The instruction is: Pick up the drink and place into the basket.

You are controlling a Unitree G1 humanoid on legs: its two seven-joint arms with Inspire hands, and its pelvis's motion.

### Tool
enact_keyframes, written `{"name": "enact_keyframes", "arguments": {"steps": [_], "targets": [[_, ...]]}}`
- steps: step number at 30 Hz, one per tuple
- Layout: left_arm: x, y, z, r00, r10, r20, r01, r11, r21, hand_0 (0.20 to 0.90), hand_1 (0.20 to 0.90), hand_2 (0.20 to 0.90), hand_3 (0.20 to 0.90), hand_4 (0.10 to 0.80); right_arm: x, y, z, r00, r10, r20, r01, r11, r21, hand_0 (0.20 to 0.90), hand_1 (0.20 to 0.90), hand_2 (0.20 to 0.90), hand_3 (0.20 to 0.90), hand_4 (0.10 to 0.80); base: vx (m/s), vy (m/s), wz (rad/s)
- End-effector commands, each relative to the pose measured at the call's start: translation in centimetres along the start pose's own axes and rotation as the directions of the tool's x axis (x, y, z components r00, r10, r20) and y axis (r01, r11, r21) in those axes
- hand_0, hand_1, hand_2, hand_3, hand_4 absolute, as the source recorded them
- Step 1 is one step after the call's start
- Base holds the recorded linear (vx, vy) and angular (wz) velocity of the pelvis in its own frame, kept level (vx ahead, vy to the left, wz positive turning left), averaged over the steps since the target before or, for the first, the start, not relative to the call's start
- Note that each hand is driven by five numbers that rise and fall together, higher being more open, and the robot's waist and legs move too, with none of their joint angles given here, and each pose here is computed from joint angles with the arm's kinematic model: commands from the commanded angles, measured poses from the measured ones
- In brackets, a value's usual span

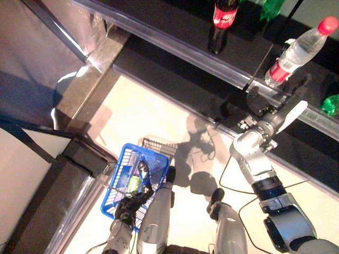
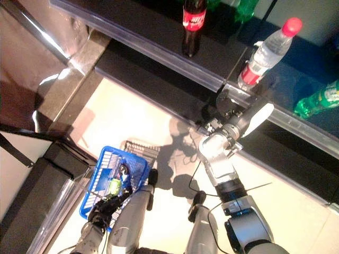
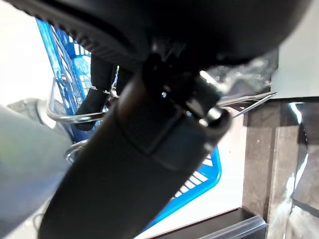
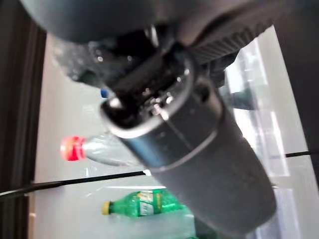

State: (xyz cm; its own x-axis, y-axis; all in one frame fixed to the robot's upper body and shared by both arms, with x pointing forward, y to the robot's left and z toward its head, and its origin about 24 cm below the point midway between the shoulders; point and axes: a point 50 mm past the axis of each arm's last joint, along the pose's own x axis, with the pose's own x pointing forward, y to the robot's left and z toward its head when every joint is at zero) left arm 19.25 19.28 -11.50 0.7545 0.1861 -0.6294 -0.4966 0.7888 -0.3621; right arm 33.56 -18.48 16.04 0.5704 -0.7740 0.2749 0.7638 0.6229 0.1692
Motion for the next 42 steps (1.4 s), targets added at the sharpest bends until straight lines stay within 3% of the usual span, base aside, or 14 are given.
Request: {"name": "enact_keyframes", "arguments": {"steps": [1,17,30,42], "targets": [[-1.0,0.5,3.0,0.973,-0.072,0.218,0.072,0.997,0.007,0.3,0.3,0.3,0.2,0.1,2.2,-0.2,6.8,0.97,-0.109,0.218,0.056,0.971,0.234,0.9,0.9,0.9,0.9,0.8,0.0,0.0,0.0],[-0.6,0.0,4.0,0.971,-0.065,0.232,0.068,0.998,-0.002,0.3,0.3,0.3,0.2,0.1,5.3,-0.1,12.7,0.922,-0.209,0.326,0.092,0.936,0.341,0.9,0.9,0.9,0.9,0.8,0.0,0.0,0.0],[-0.6,0.1,4.1,0.972,-0.065,0.228,0.068,0.998,-0.002,0.3,0.3,0.3,0.2,0.1,6.4,-0.7,13.9,0.913,-0.237,0.333,0.115,0.931,0.348,0.9,0.9,0.9,0.9,0.8,0.0,0.0,0.0],[-0.5,0.0,4.3,0.972,-0.075,0.222,0.075,0.997,0.008,0.3,0.3,0.3,0.2,0.1,8.3,-0.1,14.3,0.934,-0.168,0.316,0.07,0.951,0.3,0.9,0.9,0.9,0.9,0.8,0.003,0.004,-0.01]]}}
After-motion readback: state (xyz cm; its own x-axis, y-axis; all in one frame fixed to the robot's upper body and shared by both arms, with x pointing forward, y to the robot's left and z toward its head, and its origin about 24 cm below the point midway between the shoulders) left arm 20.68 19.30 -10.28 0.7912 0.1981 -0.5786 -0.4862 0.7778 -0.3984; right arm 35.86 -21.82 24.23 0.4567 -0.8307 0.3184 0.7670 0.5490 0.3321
